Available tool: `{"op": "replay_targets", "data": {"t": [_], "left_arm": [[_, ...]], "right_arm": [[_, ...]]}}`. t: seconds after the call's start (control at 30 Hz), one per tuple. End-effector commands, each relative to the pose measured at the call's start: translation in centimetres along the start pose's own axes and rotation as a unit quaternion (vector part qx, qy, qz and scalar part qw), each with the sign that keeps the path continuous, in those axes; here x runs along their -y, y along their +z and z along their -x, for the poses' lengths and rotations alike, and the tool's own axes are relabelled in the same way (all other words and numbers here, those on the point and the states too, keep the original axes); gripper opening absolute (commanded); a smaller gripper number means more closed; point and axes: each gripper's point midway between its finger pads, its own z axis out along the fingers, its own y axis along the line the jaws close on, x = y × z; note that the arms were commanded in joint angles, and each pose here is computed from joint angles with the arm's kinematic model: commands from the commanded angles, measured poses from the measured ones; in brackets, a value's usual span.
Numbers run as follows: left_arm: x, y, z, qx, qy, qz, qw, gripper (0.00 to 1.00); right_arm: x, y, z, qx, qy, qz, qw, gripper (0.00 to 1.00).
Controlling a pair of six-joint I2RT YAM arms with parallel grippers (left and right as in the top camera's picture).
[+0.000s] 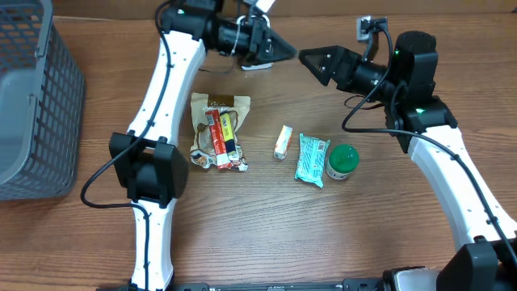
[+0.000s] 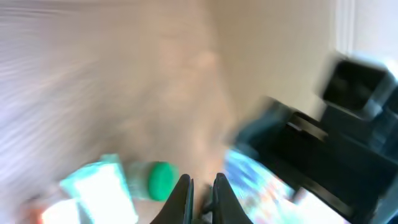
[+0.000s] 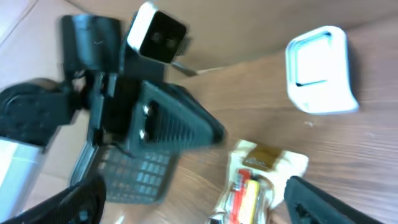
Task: Scan the item barcode
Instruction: 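Pull the right gripper back and lower it toward the snack bar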
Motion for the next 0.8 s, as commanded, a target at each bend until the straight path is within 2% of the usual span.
{"op": "replay_targets", "data": {"t": [0.0, 0.07, 0.17, 0.33, 0.47, 0.57, 0.7, 0.77], "left_arm": [[-6.3, -2.3, 1.9, 0.070, -0.081, 0.165, 0.981, 0.04], [-8.0, -3.5, 1.9, 0.083, -0.095, 0.214, 0.969, 0.04], [-9.8, -6.0, 1.5, 0.100, -0.113, 0.286, 0.946, 0.04], [-10.0, -9.9, 1.0, 0.123, -0.118, 0.381, 0.909, 0.04], [-9.7, -13.5, 0.1, 0.139, -0.117, 0.462, 0.868, 0.04], [-9.7, -15.7, -0.9, 0.138, -0.116, 0.513, 0.840, 0.04], [-9.8, -16.0, -1.9, 0.106, -0.098, 0.529, 0.837, 0.07], [-9.9, -16.1, -2.3, 0.094, -0.095, 0.531, 0.837, 0.17]], "right_arm": [[2.6, -1.6, 1.7, 0.031, 0.006, -0.061, 0.998, 0.80], [5.3, -2.6, 1.6, 0.035, 0.037, -0.114, 0.992, 0.73], [7.7, -4.3, 1.2, 0.027, 0.050, -0.170, 0.984, 0.66], [8.8, -7.7, 2.1, 0.017, 0.037, -0.276, 0.960, 0.66], [7.0, -10.4, 3.6, 0.015, 0.006, -0.341, 0.940, 0.66], [5.1, -11.4, 4.2, 0.013, -0.011, -0.357, 0.934, 0.66], [3.9, -11.0, 3.3, -0.006, -0.018, -0.355, 0.935, 0.68], [3.8, -10.3, 2.2, -0.027, -0.017, -0.354, 0.935, 0.71]]}}
